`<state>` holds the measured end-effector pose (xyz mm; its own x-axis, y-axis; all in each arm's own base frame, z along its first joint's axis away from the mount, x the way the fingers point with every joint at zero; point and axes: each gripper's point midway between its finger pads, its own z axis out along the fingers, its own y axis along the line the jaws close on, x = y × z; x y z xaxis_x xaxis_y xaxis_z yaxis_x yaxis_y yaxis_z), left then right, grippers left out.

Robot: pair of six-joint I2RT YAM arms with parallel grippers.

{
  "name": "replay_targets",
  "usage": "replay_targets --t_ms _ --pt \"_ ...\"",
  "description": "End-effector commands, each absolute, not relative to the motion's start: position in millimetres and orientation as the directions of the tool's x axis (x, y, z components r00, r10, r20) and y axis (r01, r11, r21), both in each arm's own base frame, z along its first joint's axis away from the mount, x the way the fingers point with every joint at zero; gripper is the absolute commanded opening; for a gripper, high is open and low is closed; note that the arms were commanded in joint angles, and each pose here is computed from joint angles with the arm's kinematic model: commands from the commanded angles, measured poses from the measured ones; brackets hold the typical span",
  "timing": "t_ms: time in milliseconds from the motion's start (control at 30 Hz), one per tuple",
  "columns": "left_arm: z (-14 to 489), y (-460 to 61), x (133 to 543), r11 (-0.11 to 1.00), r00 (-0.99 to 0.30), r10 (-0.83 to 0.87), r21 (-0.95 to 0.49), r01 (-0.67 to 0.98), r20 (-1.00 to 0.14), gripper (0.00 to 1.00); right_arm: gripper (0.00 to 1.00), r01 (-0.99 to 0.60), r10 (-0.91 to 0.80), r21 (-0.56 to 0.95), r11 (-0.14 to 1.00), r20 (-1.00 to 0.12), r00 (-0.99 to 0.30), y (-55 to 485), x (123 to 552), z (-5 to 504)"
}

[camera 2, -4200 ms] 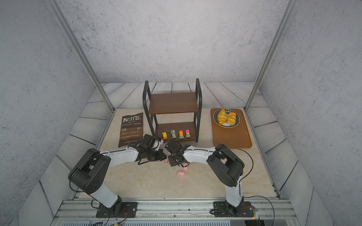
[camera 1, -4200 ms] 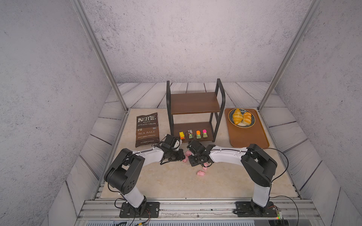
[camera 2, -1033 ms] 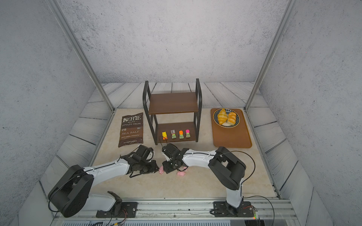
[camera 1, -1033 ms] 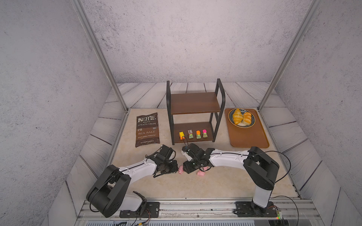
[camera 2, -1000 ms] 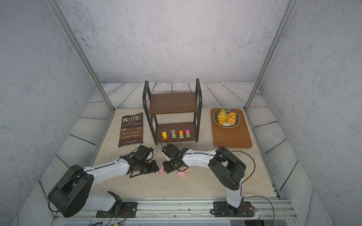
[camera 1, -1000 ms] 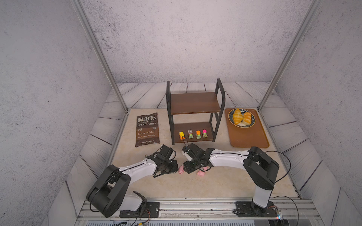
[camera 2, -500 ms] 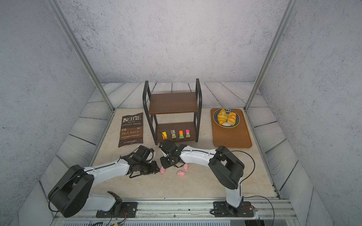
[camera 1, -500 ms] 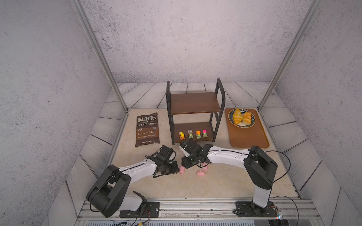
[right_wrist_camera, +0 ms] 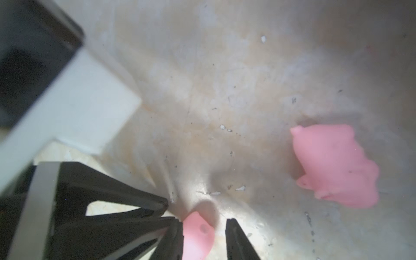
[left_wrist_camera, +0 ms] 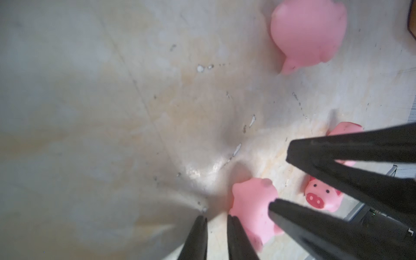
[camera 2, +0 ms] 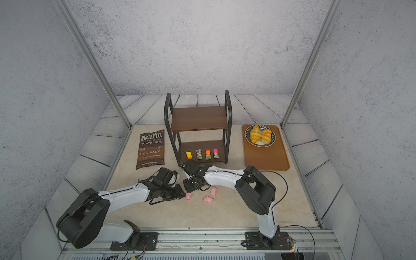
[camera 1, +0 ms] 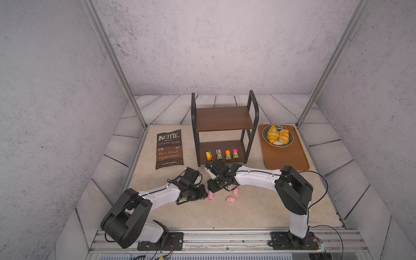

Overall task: Organize plastic toys on shelves
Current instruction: Adjust the plastic toy at the center of the board.

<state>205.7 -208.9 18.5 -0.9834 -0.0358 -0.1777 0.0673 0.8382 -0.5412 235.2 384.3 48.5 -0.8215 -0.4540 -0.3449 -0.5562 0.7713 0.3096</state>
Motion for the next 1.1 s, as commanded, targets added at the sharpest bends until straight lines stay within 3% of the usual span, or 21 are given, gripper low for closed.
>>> replay_targets --t_ms 0,367,1067 --pt "12 -204 197 0.846 -0.988 -0.025 -0.529 0.06 -0.152 0.23 0.37 -0.546 -0.437 0.298 0.783 -0.363 -0.823 367 234 67" --pt "10 -209 192 0.834 -0.991 0.007 -0.546 0.078 -0.13 0.23 0.29 -0.505 -0.433 0.288 0.813 -0.279 -0.857 349 219 35" --pt "8 -213 190 0.828 -0.992 0.013 -0.555 0.08 -0.123 0.23 0.3 -0.529 -0.448 0.304 0.793 -0.297 -0.843 366 229 36"
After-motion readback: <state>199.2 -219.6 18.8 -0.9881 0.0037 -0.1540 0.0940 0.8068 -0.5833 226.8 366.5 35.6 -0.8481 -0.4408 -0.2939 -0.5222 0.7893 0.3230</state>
